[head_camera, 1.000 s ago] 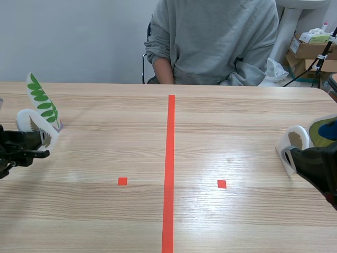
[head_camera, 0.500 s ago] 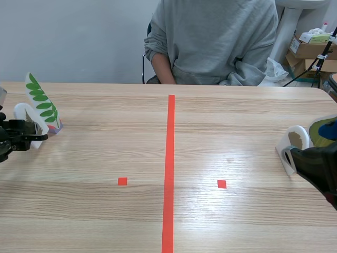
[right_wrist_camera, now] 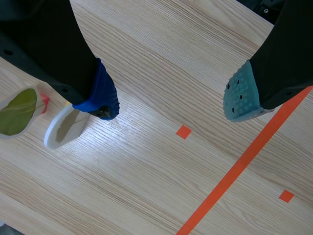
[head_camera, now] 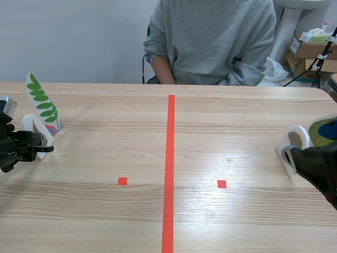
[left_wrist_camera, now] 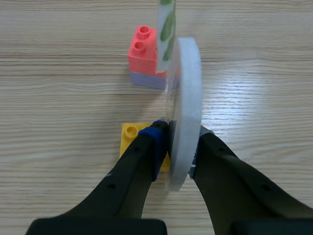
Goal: Do the leaf sorting experiment
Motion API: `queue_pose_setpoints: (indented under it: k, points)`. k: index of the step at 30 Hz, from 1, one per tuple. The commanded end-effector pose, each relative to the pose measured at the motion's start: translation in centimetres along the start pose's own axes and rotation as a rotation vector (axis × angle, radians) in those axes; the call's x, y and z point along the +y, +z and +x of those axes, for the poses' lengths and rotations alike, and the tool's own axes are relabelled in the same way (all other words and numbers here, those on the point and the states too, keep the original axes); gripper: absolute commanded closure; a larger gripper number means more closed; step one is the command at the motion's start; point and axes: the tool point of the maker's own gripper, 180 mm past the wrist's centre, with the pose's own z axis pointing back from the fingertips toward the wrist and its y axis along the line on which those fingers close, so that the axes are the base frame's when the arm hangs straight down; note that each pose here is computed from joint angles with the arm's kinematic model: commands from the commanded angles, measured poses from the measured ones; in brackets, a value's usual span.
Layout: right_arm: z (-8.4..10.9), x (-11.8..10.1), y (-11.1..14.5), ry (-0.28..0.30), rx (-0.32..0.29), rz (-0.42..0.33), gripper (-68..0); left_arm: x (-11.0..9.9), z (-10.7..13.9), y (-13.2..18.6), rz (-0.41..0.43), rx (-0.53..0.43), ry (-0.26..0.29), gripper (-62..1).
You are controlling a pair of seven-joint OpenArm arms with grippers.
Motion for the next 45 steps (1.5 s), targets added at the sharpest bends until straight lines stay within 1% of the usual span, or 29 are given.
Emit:
queue_pose_setpoints:
  k: [1,3,4,8,12,14,18,19,21,22,24,26,29,31,33,36,38,42,45]
  points:
    - [0.6,-0.3,0.0,0.010,-0.022,-0.006,-44.1,0.3,1.3,-0.1,0.005,-0.039,-0.001,-4.7]
    - [0.6,-0.3,0.0,0.010,-0.022,-0.006,-44.1,0.2,1.2,-0.1,0.003,-0.039,0.000,-4.7]
    - [0.6,-0.3,0.0,0.010,-0.022,-0.006,-44.1,0.1,1.2,-0.1,0.003,-0.039,0.000,-5.8]
    - [0.6,-0.3,0.0,0.010,-0.022,-0.006,-44.1,0.1,1.2,-0.1,0.002,-0.042,0.002,-17.9]
    - [0.6,-0.3,0.0,0.010,-0.022,-0.006,-44.1,0.2,1.2,-0.1,0.009,-0.041,-0.003,-27.4]
    - [0.6,-0.3,0.0,0.010,-0.022,-0.006,-44.1,0.2,1.2,-0.1,0.009,-0.036,-0.017,-36.1]
    - [0.6,-0.3,0.0,0.010,-0.022,-0.006,-44.1,0.4,1.7,0.0,0.011,-0.065,-0.027,-60.0]
    - [0.6,-0.3,0.0,0.010,-0.022,-0.006,-44.1,0.5,1.7,0.1,0.013,-0.065,-0.029,-62.3]
    - [0.7,-0.3,0.0,0.010,-0.022,-0.006,-44.1,0.6,1.7,0.3,0.002,-0.065,-0.036,-62.3]
    - [0.6,-0.3,0.0,0.010,-0.022,-0.006,-44.1,0.4,1.7,0.4,-0.016,-0.065,-0.041,-62.3]
    - [0.6,-0.3,0.0,0.010,-0.022,-0.006,-44.1,0.1,2.1,1.0,-0.054,-0.077,-0.068,-62.3]
    - [0.6,-0.3,0.0,0.010,-0.022,-0.006,-44.1,0.0,3.0,2.0,-0.081,-0.106,-0.105,-62.3]
    - [0.7,-0.3,0.0,0.010,-0.022,-0.006,-44.1,-0.7,5.3,4.2,-0.141,-0.175,-0.153,-62.3]
    - [0.7,-0.3,0.0,0.010,-0.022,-0.006,-44.1,-2.1,6.6,6.1,-0.207,-0.213,-0.190,-62.3]
    - [0.7,-0.3,0.0,0.010,-0.022,-0.006,-44.1,-3.7,7.4,8.0,-0.251,-0.238,-0.235,-62.3]
    - [0.8,-0.3,0.0,0.010,-0.032,-0.006,-44.1,-6.9,7.8,10.9,-0.320,-0.264,-0.297,-62.3]
    - [1.0,-0.3,0.0,0.010,-0.041,-0.006,-44.1,-9.1,7.9,12.7,-0.370,-0.278,-0.328,-62.3]
    - [1.1,-0.3,0.0,0.010,-0.045,-0.005,-44.1,-13.0,8.4,16.1,-0.456,-0.307,-0.364,-62.3]
    - [1.0,-0.3,0.0,0.010,-0.044,-0.005,-44.1,-15.3,9.3,18.5,-0.515,-0.334,-0.356,-62.3]
